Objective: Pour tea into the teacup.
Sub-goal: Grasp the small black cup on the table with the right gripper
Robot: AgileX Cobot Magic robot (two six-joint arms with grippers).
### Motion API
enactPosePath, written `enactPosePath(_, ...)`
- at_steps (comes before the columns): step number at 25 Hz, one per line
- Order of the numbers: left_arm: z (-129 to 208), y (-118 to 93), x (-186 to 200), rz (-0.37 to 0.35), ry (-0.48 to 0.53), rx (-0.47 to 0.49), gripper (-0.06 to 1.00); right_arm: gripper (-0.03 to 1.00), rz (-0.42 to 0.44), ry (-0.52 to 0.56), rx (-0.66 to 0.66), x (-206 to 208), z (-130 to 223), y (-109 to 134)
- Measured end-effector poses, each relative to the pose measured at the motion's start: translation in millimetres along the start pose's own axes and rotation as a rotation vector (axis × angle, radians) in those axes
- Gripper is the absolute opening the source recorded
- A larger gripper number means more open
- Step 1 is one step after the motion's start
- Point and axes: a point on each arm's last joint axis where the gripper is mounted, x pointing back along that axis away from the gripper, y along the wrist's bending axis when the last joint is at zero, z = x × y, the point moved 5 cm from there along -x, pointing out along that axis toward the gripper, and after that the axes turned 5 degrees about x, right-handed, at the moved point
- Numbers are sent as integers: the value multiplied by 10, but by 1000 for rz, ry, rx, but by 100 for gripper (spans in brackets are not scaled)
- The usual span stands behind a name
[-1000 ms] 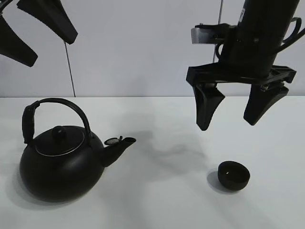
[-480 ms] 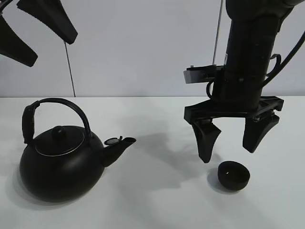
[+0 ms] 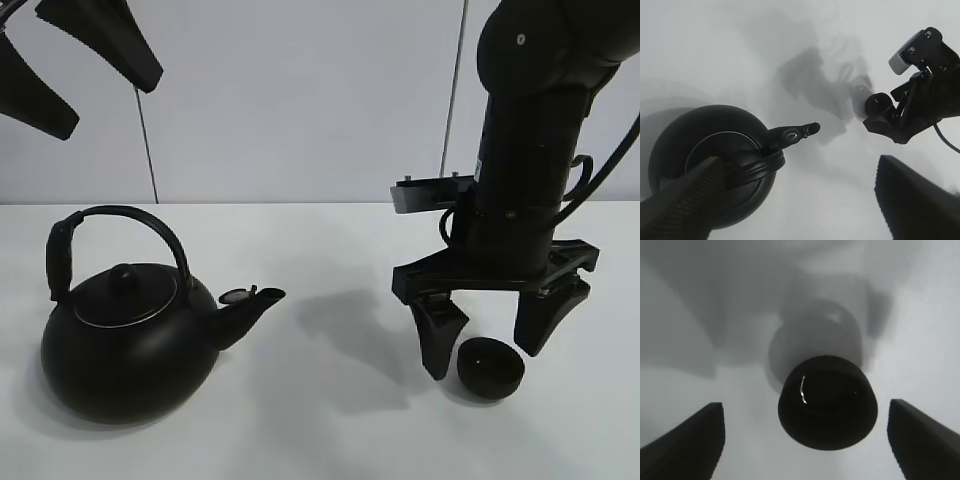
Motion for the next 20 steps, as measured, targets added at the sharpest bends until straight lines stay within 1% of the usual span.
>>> enactPosePath(3, 0, 0, 0, 0, 0, 0, 59, 61, 1, -5, -8, -49, -19, -3)
enactPosePath(6, 0, 0, 0, 0, 0, 0, 59, 61, -3, 20, -15, -159, -13, -2)
enactPosePath(10, 0, 0, 0, 0, 0, 0, 59, 60, -18, -5, -30, -212, -62, 16)
enactPosePath(12, 0, 0, 0, 0, 0, 0, 59, 57, -19, -10, -31, -212, -70, 18)
enactPosePath(15, 0, 0, 0, 0, 0, 0, 59, 41, -26, -11, -41, -212, -71, 28)
enactPosePath(16, 0, 0, 0, 0, 0, 0, 59, 40, -32, -11, -47, -211, -72, 35)
enactPosePath(20, 0, 0, 0, 0, 0, 0, 59, 40, -42, -5, -56, -211, -65, 50)
